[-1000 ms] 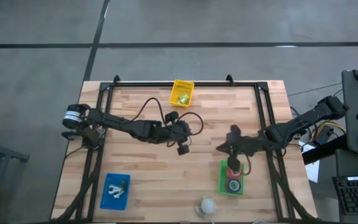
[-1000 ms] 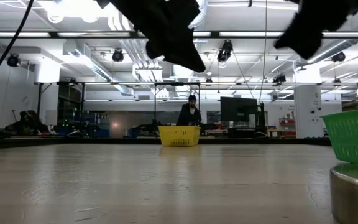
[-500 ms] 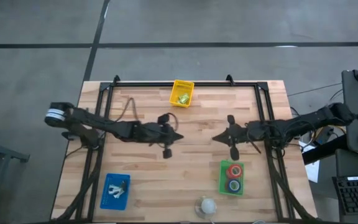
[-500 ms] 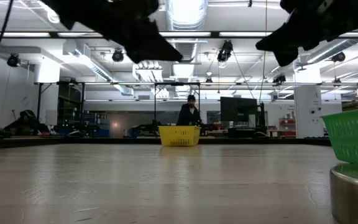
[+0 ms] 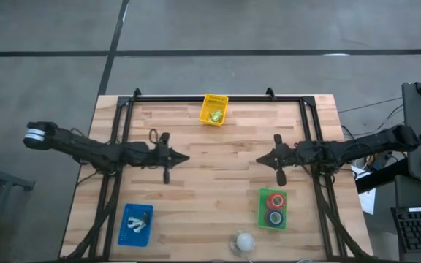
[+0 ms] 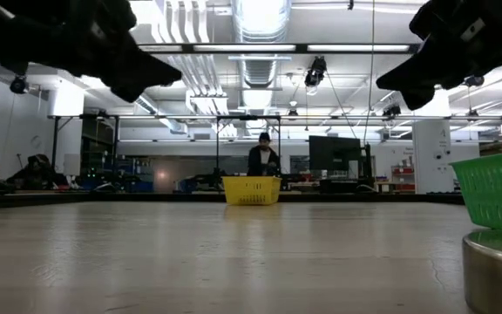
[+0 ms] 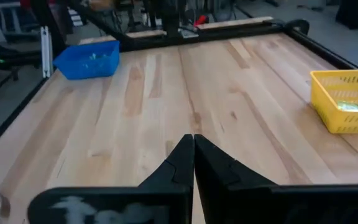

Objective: Pick and place Stapler, Stapler remover, tape
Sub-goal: Return to Home Position

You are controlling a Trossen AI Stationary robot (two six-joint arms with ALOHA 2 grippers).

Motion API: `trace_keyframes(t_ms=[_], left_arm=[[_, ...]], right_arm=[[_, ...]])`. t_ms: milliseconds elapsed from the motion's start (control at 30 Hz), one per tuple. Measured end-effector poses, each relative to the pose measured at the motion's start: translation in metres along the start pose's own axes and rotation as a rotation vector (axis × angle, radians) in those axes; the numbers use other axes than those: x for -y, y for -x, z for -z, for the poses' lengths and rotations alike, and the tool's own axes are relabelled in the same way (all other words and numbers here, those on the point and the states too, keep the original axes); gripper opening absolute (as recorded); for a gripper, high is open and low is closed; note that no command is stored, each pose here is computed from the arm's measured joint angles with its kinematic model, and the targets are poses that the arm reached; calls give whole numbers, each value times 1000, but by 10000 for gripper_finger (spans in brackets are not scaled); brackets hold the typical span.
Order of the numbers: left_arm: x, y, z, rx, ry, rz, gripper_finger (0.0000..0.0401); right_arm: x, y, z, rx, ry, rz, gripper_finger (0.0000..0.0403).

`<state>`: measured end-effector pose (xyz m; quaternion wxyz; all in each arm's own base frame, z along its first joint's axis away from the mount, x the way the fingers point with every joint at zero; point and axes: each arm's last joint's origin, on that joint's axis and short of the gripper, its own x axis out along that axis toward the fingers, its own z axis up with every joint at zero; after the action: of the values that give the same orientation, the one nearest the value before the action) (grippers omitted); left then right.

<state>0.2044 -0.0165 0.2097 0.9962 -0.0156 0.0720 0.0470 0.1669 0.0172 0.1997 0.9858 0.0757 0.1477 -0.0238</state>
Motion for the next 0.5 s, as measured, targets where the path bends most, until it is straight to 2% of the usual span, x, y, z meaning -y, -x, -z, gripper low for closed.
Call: trace_keyframes(t_ms=[133,200,300,400,500], left_arm=[[-5,17,9,29,29,7,3],[-7,23,9,53,26,57,4],[-8,32,5,104,25,88,5],[-10,41,7,136,22,88,3],[-11,50,14,151,26,89,3]], right_arm=[[7,10,1,48,1,-65,8],[11,14,0,81,4,-90,8],[19,20,1,126,15,-76,8],[25,26,5,156,24,-107,8],[29,29,12,170,18,-92,8]])
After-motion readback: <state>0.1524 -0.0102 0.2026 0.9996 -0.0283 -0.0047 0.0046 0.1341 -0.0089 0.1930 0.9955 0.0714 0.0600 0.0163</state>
